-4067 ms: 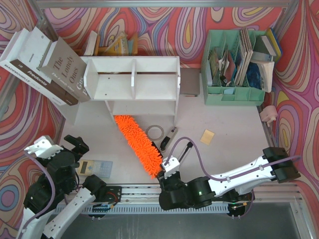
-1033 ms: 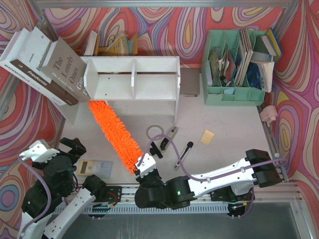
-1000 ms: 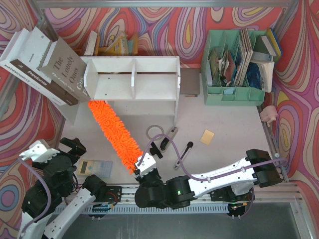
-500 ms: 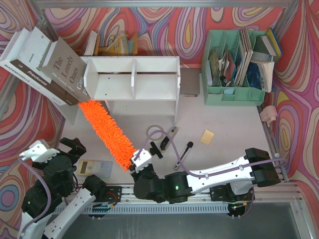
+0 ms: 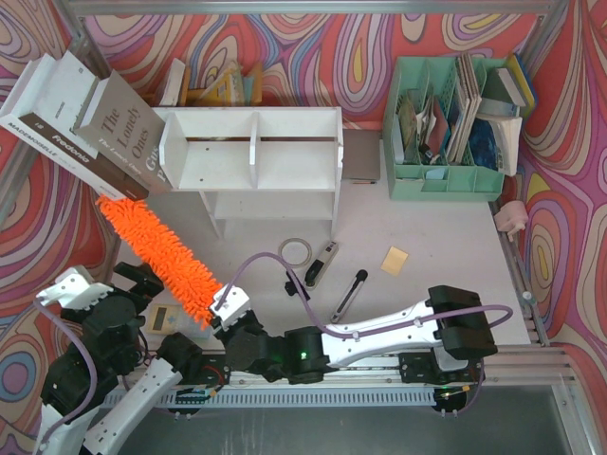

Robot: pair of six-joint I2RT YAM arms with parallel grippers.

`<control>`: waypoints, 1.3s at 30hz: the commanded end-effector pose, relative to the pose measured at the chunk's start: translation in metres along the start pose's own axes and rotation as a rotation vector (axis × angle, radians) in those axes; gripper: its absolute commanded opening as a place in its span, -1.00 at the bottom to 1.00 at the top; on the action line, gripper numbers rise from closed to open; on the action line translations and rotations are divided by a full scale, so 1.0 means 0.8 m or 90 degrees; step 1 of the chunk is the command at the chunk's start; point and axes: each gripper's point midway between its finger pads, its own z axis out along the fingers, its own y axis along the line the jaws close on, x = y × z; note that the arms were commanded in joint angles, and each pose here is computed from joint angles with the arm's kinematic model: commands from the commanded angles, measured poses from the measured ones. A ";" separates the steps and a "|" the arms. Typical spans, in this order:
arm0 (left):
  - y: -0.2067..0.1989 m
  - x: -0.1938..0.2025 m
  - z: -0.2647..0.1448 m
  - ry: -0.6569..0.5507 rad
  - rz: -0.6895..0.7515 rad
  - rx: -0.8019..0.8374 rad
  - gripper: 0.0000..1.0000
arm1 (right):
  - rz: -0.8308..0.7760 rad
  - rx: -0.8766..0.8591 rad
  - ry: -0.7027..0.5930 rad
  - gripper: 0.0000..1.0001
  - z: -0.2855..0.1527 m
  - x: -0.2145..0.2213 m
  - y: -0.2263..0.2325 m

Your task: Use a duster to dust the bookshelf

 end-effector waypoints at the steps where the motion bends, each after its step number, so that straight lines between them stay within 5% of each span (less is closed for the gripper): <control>1: 0.008 -0.001 -0.001 -0.007 0.000 -0.010 0.97 | 0.054 0.019 -0.067 -1.00 0.015 -0.054 0.002; 11: 0.008 0.000 -0.001 -0.007 -0.003 -0.005 0.97 | 0.161 0.204 -0.089 -1.00 -0.001 -0.043 -0.074; 26: 0.007 -0.001 -0.001 -0.008 -0.004 -0.004 0.97 | 0.151 0.084 -0.044 -1.00 0.042 -0.017 0.008; 39: 0.008 -0.001 -0.002 -0.009 -0.007 -0.003 0.97 | 0.261 0.251 -0.105 -1.00 0.046 -0.026 -0.026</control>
